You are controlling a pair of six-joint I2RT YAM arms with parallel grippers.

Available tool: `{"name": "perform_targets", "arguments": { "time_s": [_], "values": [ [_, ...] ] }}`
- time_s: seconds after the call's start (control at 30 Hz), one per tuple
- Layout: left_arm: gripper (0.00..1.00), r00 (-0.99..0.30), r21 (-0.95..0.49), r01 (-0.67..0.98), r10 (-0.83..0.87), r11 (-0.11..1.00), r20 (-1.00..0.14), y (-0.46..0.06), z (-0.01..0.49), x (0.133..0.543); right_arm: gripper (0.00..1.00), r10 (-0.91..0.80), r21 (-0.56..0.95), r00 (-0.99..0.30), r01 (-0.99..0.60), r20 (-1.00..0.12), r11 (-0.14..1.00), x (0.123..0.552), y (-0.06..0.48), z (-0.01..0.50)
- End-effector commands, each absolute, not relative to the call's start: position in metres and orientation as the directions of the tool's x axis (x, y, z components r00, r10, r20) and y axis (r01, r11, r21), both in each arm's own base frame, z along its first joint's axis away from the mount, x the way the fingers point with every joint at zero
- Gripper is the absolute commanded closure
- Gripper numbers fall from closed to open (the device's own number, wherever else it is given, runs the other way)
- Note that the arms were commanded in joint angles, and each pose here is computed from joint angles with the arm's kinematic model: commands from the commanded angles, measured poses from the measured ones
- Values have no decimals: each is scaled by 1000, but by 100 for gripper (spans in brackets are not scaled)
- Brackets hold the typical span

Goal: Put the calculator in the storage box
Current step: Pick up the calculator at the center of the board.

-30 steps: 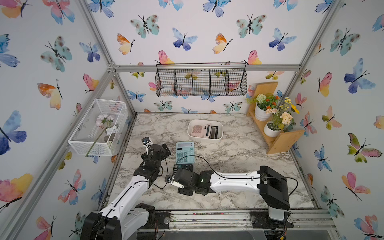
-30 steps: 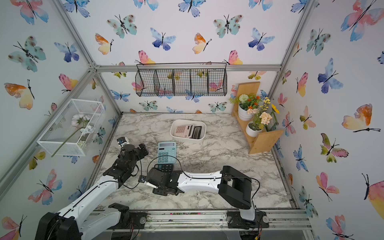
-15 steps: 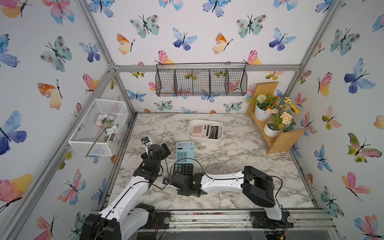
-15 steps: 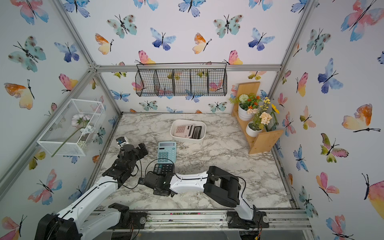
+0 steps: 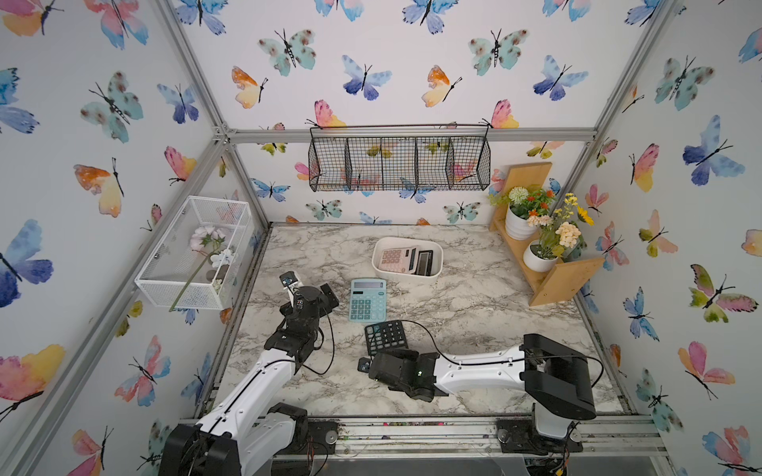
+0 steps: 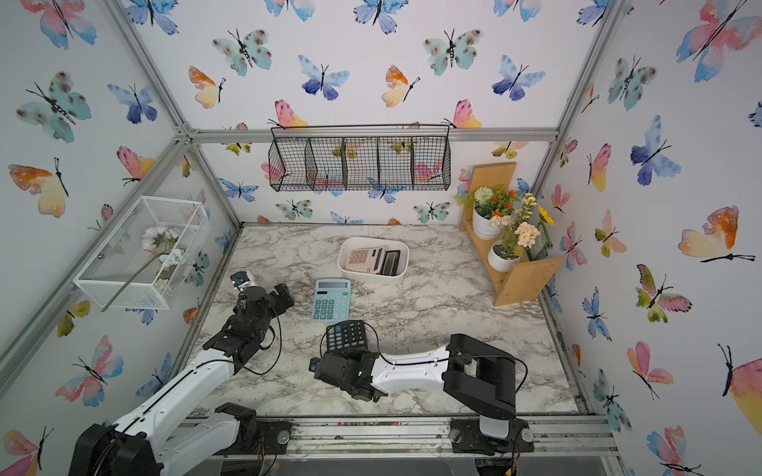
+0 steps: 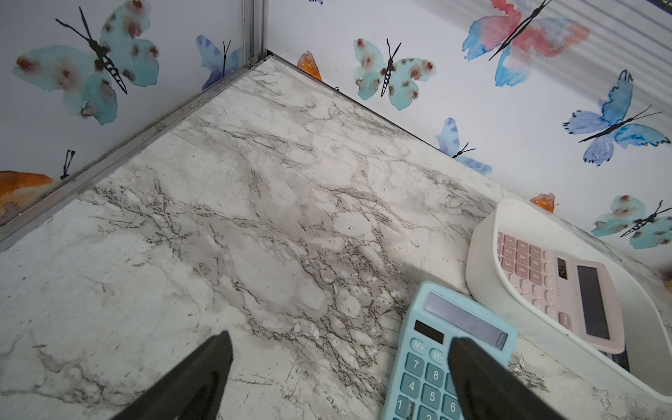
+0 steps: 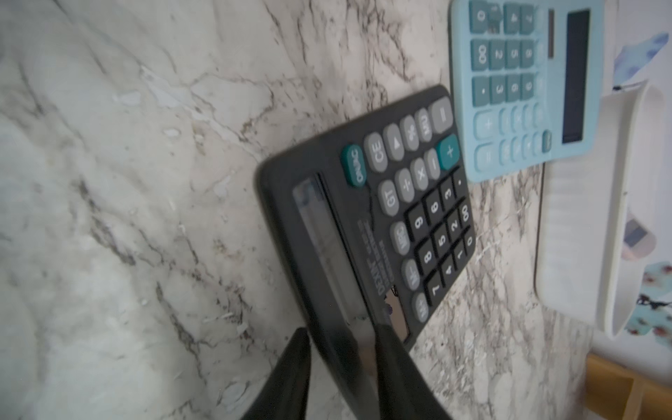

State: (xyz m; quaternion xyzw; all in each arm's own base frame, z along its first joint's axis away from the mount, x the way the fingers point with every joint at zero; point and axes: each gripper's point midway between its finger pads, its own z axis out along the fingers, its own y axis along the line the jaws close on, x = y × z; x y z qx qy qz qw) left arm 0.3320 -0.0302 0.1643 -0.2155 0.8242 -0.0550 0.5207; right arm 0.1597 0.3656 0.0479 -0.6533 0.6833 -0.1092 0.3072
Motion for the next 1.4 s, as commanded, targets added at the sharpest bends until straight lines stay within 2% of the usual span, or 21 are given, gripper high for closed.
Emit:
{"name": "perform_targets", "arguments": {
  "time_s": [0.0,0.13,0.2,0.27,0.33,0.43,0.53,0.6,0.73,0.87,1.07,1.27,1.37],
  "values": [
    [1,-347,-309,-325,-417,894,-840,-24,164,333,54,-966,-575,28,-808,-256,128,164,352,61],
    [1,-346,-310,-324,-417,894,-841,-24,165,333,43,-954,-520,-51,-830,-294,204,158,350,85],
    [1,-347,-311,-323,-418,894,-840,-24,166,332,37,-924,-466,-133,-832,-359,301,155,354,109],
    [1,-344,-314,-323,-420,893,-840,-24,166,332,32,-851,-355,-283,-816,-443,456,158,358,132],
    [1,-344,-316,-323,-422,892,-839,-24,165,332,34,-731,-175,-464,-773,-500,610,160,364,148],
    [1,-339,-319,-323,-424,891,-840,-24,167,332,40,-512,130,-661,-673,-549,728,154,386,157],
    [1,-335,-320,-324,-424,890,-841,-23,169,331,47,-265,382,-839,-468,-475,797,156,392,151],
    [1,-332,-323,-322,-425,890,-842,-23,170,330,49,-118,478,-910,-315,-397,820,157,388,144],
    [1,-325,-327,-320,-427,889,-844,-23,172,329,49,137,653,-967,-38,-215,756,147,383,134],
    [1,-309,-332,-319,-428,888,-849,-23,174,328,48,226,694,-972,121,-61,709,135,381,116],
    [1,-307,-346,-312,-439,885,-845,-24,174,325,46,311,751,-944,282,108,597,132,400,103],
    [1,-295,-346,-315,-438,884,-849,-22,178,323,43,337,737,-907,405,251,541,129,425,88],
    [1,-291,-346,-318,-439,882,-850,-21,178,323,42,383,729,-880,455,280,512,133,428,84]
  ]
}}
